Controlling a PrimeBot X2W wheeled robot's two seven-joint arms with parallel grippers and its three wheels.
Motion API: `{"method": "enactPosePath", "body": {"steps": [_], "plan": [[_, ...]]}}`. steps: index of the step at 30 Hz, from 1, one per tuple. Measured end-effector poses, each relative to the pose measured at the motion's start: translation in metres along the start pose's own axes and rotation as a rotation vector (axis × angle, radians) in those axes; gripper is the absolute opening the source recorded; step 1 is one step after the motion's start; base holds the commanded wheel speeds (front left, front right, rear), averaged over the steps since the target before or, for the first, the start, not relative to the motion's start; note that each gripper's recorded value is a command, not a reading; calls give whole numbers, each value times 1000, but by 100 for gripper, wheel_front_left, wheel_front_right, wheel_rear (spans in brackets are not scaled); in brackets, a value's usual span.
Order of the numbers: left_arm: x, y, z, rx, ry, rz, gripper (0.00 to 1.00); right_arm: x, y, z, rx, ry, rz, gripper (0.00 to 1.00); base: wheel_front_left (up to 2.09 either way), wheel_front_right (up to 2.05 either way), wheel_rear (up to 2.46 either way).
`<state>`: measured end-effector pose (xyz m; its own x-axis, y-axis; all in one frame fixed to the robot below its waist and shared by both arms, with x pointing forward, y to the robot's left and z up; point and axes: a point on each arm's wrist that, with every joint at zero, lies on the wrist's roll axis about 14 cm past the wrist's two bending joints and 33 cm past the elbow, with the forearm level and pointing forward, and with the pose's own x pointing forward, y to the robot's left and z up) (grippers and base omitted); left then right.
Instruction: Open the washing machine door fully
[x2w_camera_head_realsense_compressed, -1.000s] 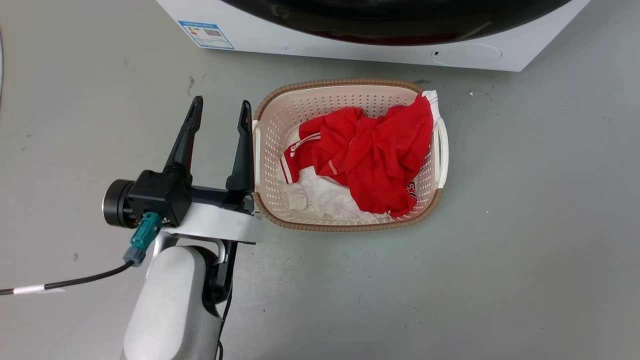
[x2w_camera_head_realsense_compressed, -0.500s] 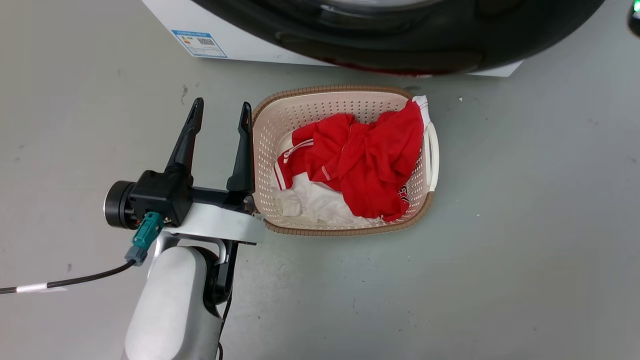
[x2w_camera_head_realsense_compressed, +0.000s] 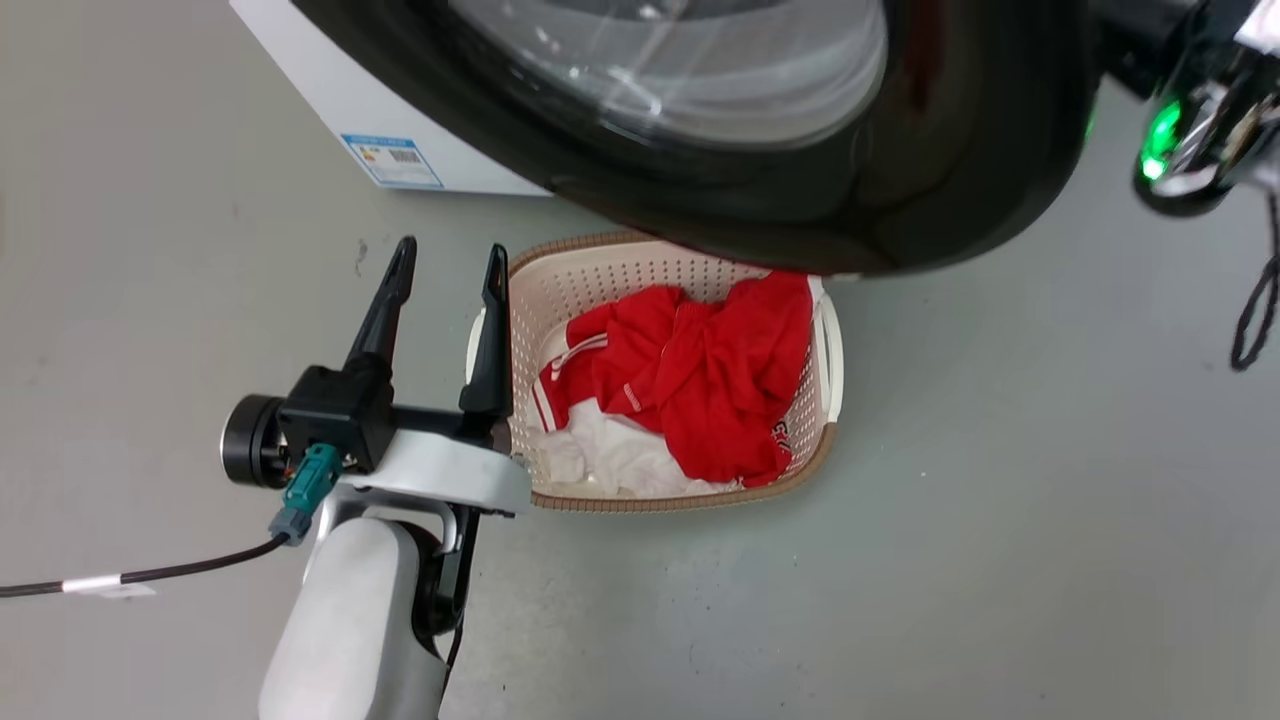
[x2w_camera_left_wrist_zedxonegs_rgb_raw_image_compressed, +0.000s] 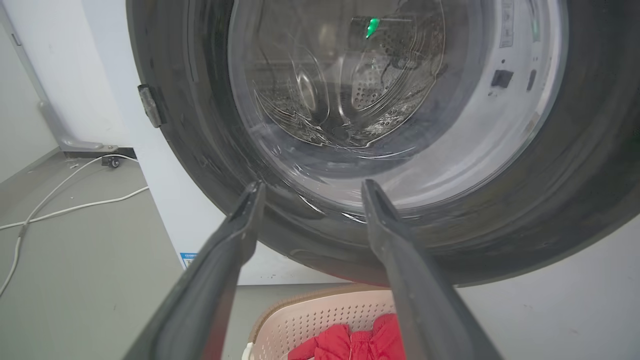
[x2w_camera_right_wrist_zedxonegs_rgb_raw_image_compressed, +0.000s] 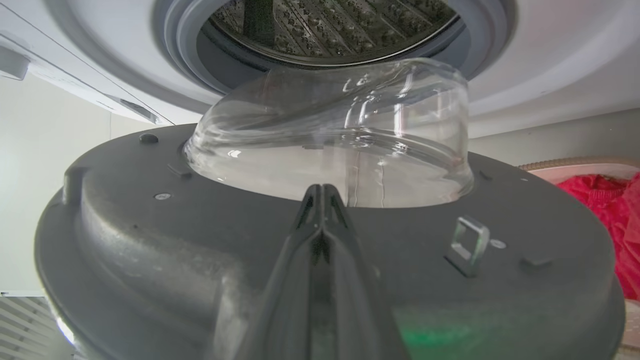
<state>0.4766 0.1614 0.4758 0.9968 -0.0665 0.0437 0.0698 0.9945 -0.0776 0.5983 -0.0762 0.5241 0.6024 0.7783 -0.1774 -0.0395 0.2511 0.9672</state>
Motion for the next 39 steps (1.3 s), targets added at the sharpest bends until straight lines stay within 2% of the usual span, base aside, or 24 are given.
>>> {"method": "enactPosePath", "body": {"steps": [22,39], "plan": [[-48,-1,38,3,-55,20,100,-33,43,-132,-53,219,89,0,0,0,0],[-79,9,51,4,-81,59,100,-25,66,-217,-52,284,166,0,0,0,0]]}}
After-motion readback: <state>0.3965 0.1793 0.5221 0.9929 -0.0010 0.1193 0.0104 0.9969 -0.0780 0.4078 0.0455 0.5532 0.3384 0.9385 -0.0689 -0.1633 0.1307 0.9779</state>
